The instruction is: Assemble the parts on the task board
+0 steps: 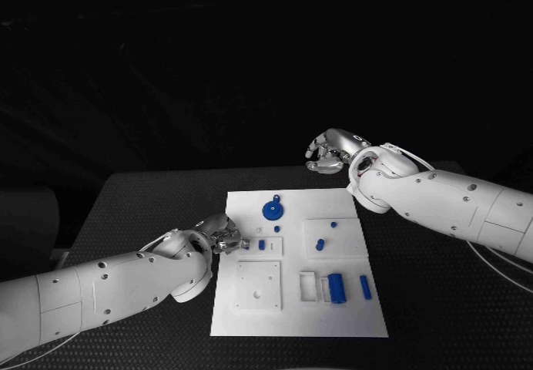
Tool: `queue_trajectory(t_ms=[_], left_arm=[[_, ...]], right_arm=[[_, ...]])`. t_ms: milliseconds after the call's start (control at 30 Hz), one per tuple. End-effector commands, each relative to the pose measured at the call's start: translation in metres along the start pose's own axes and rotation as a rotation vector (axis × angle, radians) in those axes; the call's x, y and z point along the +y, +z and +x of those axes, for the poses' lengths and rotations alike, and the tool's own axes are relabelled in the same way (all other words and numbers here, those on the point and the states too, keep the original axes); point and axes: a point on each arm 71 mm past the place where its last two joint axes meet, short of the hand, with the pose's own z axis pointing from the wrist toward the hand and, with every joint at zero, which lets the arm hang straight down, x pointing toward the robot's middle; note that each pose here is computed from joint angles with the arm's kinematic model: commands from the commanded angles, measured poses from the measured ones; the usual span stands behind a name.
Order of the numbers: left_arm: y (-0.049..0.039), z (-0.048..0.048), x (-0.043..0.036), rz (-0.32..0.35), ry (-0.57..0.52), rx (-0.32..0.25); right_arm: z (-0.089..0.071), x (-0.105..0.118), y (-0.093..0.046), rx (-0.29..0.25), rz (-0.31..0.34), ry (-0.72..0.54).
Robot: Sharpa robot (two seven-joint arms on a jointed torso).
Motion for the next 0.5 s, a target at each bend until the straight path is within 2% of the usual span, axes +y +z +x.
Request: queue_trajectory(t_ms=[33, 500], left_arm=[[0.0001, 0.001, -0.0013, 0.01, 0.018, 0.005], [0.0012, 0.006, -0.0016, 0.011, 0.021, 0.007]], right_arm=[[-0.0001, 0.0012, 0.0, -0.002, -0.01, 0.0], [-0.0005, 0.0004, -0.0003, -0.002, -0.009, 0.001]])
